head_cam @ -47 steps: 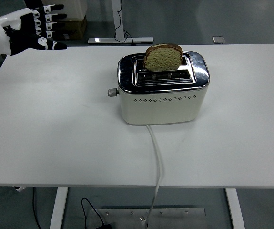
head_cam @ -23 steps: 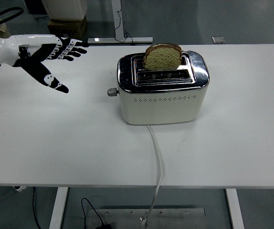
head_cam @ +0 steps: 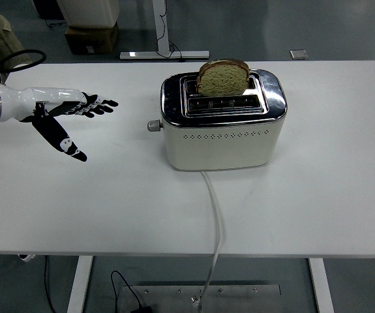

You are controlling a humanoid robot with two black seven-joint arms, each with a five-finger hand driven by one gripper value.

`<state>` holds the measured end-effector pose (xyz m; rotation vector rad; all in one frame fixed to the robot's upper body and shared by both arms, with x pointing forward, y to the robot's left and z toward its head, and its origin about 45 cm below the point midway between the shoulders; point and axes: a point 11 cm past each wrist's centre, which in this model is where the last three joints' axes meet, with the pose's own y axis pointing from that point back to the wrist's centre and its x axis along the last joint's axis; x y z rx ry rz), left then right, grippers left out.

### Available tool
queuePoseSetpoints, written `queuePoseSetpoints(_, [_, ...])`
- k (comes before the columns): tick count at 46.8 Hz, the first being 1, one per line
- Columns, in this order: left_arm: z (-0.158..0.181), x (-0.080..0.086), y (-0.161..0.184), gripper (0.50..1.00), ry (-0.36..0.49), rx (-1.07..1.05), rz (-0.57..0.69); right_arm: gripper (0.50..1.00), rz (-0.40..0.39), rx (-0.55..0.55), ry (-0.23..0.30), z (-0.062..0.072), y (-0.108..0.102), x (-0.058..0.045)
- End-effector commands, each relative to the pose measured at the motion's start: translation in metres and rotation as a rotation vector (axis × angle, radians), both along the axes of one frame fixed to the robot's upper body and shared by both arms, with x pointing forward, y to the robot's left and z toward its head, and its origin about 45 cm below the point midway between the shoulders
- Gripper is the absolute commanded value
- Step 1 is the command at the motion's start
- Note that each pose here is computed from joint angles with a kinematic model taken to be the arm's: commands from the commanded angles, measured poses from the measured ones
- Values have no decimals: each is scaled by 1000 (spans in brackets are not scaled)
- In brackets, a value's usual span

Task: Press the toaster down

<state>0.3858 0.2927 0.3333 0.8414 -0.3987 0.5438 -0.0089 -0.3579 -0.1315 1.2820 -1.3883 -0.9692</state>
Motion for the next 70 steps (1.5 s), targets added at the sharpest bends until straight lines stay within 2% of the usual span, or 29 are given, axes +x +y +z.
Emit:
queuePoseSetpoints(1, [-6, 1, -3, 1000, -2, -8, 7, 998, 0, 0, 0, 0, 0, 0])
queuePoseSetpoints(23, [-36, 9, -41, 1000, 23, -51, -25, 998, -2, 0, 1, 0, 0, -1])
queuePoseSetpoints(48, [-52, 9, -31, 1000, 47, -32, 6, 998, -3, 0, 0, 0, 0, -1])
queuePoseSetpoints(70, [-56, 12, -41, 1000, 50, -40, -7, 998, -3, 0, 0, 0, 0, -1])
